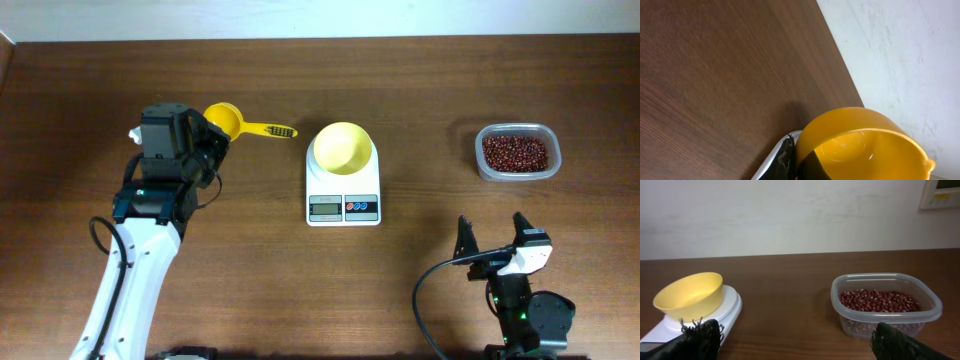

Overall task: Scoop item into bowl and weigh 50g on scale
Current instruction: 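Lift the yellow scoop with the left gripper, handle pointing right, then move the right gripper toward the scoop handle above the scale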

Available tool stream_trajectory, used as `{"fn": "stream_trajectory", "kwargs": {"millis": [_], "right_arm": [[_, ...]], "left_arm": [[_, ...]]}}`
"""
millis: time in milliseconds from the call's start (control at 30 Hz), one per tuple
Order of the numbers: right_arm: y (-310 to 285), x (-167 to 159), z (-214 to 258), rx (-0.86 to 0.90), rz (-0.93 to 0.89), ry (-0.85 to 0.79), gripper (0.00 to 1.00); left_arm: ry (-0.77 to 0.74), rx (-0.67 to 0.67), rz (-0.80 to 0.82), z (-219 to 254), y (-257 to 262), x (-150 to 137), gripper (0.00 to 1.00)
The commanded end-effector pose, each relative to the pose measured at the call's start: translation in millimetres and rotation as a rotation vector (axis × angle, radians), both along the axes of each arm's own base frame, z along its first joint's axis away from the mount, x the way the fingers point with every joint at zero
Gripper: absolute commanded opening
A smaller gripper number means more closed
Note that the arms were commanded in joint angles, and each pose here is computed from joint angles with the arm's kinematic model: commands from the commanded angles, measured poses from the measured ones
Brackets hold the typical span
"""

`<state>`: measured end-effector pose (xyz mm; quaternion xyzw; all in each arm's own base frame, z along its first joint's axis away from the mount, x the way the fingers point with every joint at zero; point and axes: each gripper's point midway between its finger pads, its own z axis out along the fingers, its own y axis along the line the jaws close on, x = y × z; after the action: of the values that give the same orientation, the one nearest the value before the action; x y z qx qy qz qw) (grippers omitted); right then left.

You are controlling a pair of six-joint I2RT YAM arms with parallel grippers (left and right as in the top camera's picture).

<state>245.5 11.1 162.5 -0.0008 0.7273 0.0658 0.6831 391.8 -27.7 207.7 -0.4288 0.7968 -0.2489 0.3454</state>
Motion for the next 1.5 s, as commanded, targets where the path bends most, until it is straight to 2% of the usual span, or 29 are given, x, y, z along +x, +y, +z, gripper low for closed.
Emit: {"fn": "stream_trajectory", "kwargs": {"millis": [0,100,233,467,633,900,1067,1200,1300,1367,1467], "right_arm": [[-4,0,-3,-0.012,-0.024,0.003,0.99],[-6,1,13,-0.027,-0.035,-0.062,0.99],[29,-5,16,-0.019,0.17,-0.077,0.99],[55,-16,42,-0.028,0.33,-0.188,0.99],[55,-17,47,0.215,0.336,-0.133,0.99],[57,-19,96,0.3,0.355,-0.143,0.99],[67,2,105,0.421,0.409,0.018,0.99],[86,19,103,0.509,0.525,0.184,0.99],[97,24,101,0.64,0.59,0.305,0.99],[102,29,93,0.769,0.599,0.405,0.99],[101,39,74,0.808,0.57,0.476,0.99]], "left_arm": [[-0.029,-0.005,0.028,13,2,2,0.0],[-0.03,-0.005,0.029,13,2,2,0.0],[-0.032,0.007,0.044,14,6,2,0.0],[-0.035,0.022,0.064,14,10,3,0.0],[-0.037,0.049,0.099,14,18,3,0.0],[-0.044,0.053,0.105,15,19,4,0.0],[-0.036,0.051,0.102,14,18,3,0.0],[-0.012,0.02,0.065,9,10,-1,0.0],[0.001,-0.012,0.076,8,8,-2,0.0],[0.018,-0.046,0.086,5,5,-5,0.0],[0.028,-0.066,0.064,4,0,-6,0.0]]}}
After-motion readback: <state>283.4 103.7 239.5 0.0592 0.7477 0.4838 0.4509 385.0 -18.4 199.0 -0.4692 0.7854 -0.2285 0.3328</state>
